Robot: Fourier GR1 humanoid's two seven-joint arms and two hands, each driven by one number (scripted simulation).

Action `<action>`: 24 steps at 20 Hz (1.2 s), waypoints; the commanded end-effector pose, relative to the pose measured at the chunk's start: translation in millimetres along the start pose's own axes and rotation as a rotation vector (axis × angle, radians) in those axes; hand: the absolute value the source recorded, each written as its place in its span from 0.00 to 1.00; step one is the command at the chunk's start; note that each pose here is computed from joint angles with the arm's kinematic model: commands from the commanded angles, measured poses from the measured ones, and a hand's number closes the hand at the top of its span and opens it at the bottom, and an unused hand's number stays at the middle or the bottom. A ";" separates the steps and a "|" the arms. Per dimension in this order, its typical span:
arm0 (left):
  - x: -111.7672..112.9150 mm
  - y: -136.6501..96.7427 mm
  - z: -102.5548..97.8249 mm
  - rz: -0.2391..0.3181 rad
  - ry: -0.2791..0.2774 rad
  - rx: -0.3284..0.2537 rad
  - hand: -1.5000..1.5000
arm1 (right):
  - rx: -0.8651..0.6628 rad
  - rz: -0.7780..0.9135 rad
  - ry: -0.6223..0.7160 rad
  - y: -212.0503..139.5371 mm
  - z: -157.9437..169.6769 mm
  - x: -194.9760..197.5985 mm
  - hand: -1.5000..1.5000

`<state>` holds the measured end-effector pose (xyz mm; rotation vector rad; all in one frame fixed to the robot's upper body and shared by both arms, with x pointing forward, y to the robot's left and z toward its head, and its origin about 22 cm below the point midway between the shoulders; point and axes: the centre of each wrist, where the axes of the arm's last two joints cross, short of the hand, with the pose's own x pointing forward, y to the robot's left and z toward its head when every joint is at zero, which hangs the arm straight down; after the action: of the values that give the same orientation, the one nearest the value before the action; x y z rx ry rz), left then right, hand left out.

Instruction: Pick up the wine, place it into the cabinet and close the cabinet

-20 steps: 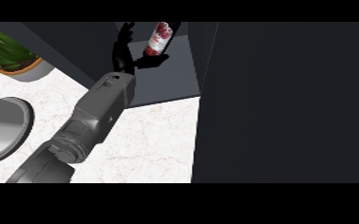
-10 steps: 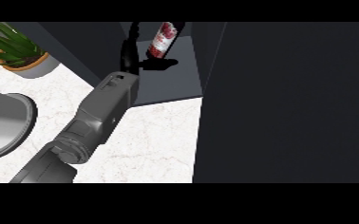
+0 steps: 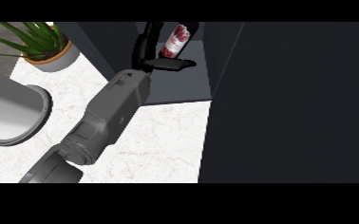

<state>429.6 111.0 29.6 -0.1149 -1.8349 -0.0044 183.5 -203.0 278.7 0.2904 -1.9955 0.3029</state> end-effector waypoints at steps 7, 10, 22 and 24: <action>17.5 -6.2 -8.4 0.123 -0.022 -0.140 0.00 | -0.070 0.012 0.010 6.8 13.2 15.3 0.00; 21.9 -22.2 -4.5 0.117 -0.041 -0.159 0.00 | -0.080 0.010 0.025 -1.3 21.1 24.7 0.00; 52.1 -91.9 76.8 0.194 -0.056 -0.251 0.00 | -0.075 0.032 0.041 8.3 12.7 12.4 0.00; 66.3 -96.6 87.4 0.198 -0.042 -0.247 0.00 | -0.060 0.020 0.036 2.0 3.2 12.3 0.00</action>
<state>354.4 35.5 67.7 -0.4497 -1.8677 -0.1187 176.8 -200.6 281.1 0.2072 -1.9626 0.2510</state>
